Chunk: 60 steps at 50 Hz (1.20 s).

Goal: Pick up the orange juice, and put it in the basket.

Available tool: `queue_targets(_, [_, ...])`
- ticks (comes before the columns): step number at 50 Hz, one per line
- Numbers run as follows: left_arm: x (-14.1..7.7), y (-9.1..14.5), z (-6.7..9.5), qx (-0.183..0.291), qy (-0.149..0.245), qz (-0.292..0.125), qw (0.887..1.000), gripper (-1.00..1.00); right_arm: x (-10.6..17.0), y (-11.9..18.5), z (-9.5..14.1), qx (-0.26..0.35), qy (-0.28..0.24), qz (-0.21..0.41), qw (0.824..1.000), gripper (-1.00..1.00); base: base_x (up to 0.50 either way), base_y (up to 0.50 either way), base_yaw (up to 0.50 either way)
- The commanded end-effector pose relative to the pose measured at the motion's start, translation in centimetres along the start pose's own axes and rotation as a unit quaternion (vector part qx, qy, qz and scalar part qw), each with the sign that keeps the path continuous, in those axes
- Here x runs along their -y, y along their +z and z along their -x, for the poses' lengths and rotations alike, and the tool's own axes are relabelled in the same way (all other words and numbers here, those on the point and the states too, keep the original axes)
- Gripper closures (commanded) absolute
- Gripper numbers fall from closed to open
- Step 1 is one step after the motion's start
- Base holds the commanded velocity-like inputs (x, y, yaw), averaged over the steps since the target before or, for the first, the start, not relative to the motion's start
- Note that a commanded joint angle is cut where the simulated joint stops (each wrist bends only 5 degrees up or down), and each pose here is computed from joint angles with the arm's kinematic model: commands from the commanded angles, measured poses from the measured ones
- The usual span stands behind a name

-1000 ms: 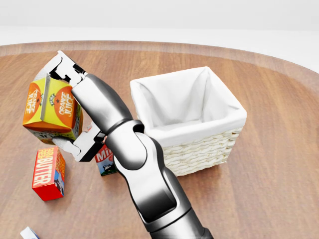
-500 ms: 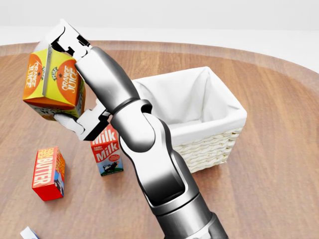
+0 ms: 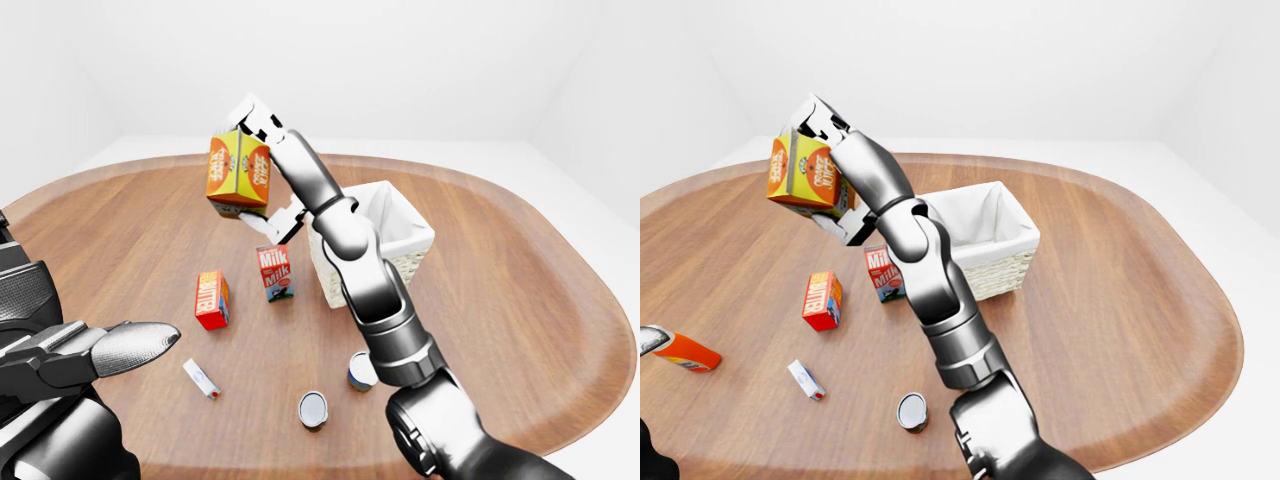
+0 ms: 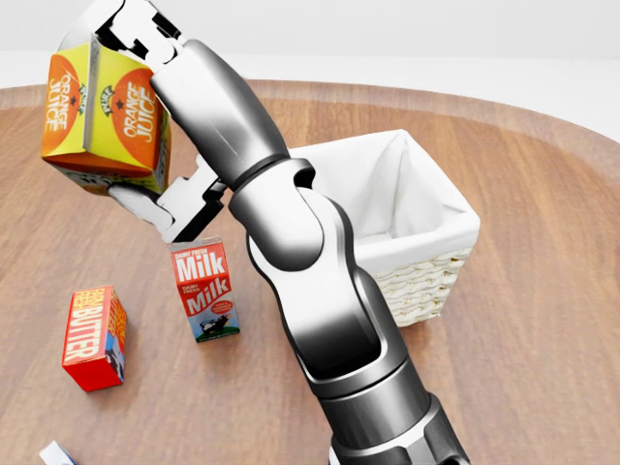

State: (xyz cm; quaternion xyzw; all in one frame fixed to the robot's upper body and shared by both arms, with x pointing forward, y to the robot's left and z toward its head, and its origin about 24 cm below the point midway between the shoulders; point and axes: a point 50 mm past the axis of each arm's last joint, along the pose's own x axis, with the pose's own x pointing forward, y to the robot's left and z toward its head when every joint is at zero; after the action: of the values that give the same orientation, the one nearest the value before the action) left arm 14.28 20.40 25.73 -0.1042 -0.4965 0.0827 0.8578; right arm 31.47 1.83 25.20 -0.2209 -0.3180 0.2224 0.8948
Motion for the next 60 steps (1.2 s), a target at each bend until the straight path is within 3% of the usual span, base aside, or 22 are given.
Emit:
queue_targets(1, [0.0,0.0,0.0,0.000,0.000,0.000,1.000,-1.00,1.4,1.0,-0.1,0.021,-0.021,0.016,0.999,1.00,0.00,0.00,0.00])
queue_targets(60, [0.0,0.0,0.0,0.000,0.000,0.000,1.000,-1.00,6.3,1.8,-0.1,0.046,-0.066,0.056,0.995,1.00,0.00,0.00,0.00])
